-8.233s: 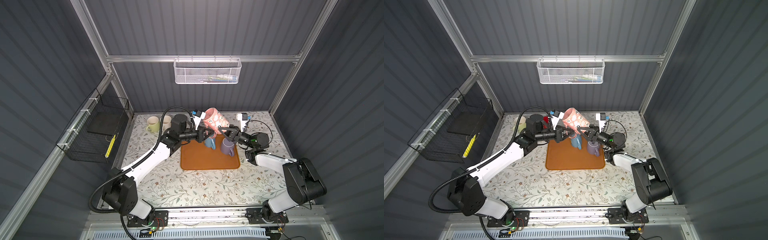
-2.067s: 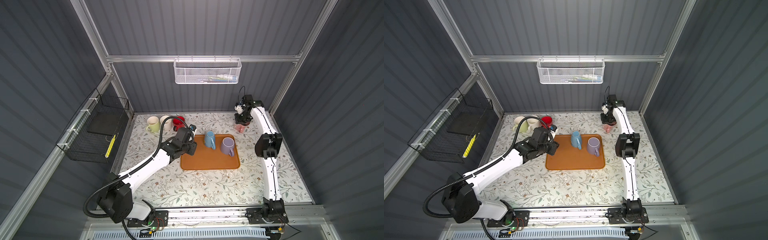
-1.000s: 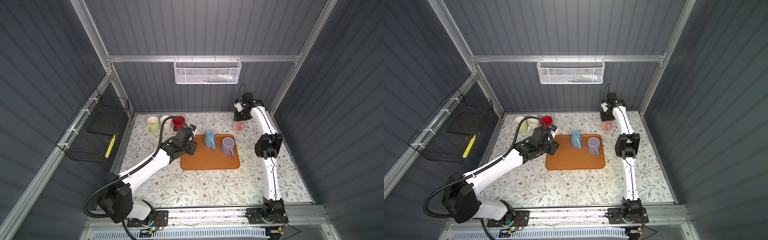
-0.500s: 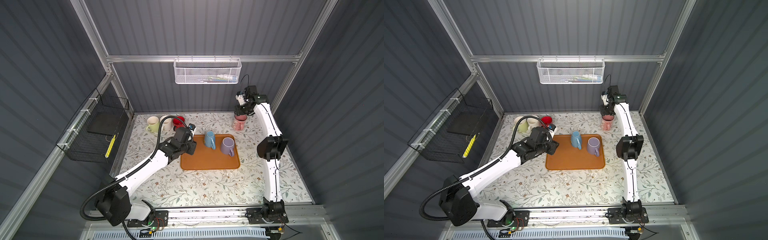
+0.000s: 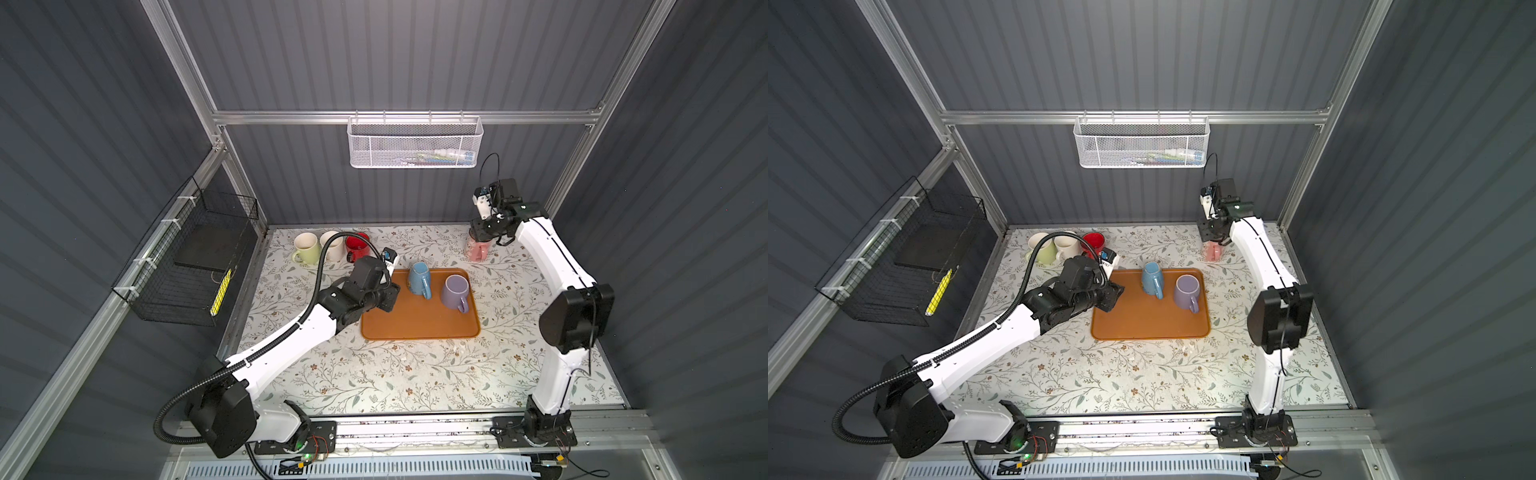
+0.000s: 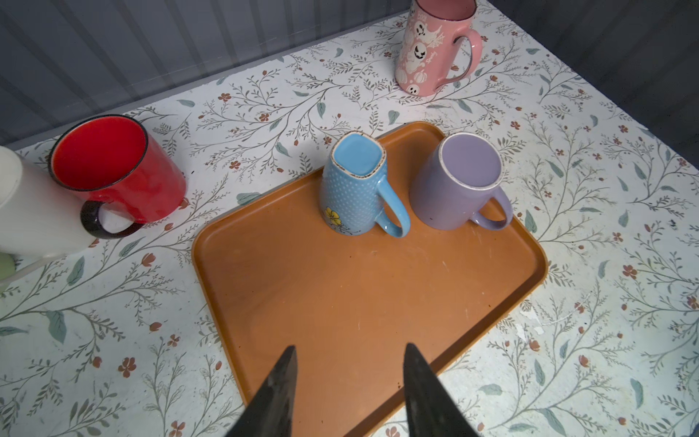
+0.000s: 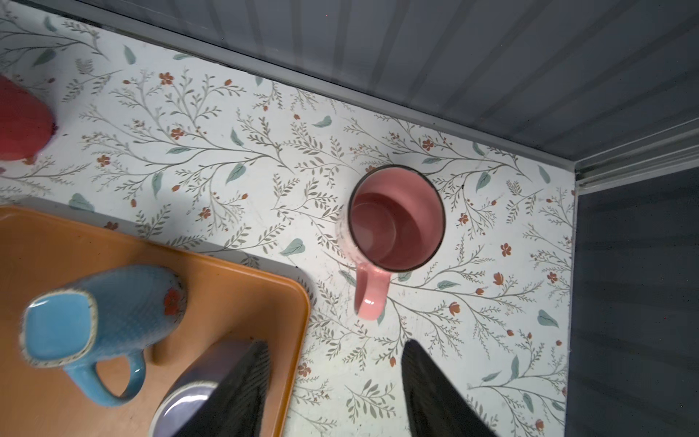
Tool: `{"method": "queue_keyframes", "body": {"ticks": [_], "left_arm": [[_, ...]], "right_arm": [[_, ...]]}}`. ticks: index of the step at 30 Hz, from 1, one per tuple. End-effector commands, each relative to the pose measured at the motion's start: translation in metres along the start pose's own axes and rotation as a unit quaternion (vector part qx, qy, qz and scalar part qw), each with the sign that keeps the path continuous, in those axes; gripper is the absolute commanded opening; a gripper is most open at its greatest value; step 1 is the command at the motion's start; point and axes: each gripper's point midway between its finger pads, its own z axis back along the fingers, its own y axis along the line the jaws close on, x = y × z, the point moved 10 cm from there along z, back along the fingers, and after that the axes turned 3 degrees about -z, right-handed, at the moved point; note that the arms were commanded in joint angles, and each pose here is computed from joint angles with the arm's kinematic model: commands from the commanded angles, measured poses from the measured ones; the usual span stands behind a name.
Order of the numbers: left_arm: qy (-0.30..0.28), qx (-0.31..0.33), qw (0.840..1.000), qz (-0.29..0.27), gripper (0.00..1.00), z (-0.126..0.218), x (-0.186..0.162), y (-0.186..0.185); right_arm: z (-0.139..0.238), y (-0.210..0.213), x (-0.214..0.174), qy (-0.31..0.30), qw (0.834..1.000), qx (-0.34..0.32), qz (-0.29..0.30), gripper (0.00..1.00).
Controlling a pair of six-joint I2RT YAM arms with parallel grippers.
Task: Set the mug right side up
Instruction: 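Open the right gripper and lift it off the upright pink mug, then move the left gripper down over the blue mug while the right gripper draws back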
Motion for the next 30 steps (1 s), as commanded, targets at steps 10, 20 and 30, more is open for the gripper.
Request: {"method": "queue_keyframes", "body": {"ticks": [10,20,30], "left_arm": [[-0.023,-0.020,0.999,0.011,0.47,-0.028,0.013,-0.032],[-0.014,0.039,0.992,0.120,0.47,-0.065,0.015,-0.043],[0.010,0.072,0.974,0.213,0.47,-0.094,0.008,-0.052]], "right_arm": [[0.088,0.006,-0.076,-0.175,0.981,-0.029,-0.079,0.60],[0.116,0.017,-0.144,-0.209,0.965,0.020,-0.155,0.64],[0.109,0.022,-0.158,-0.186,0.968,0.029,-0.166,0.68]]}}
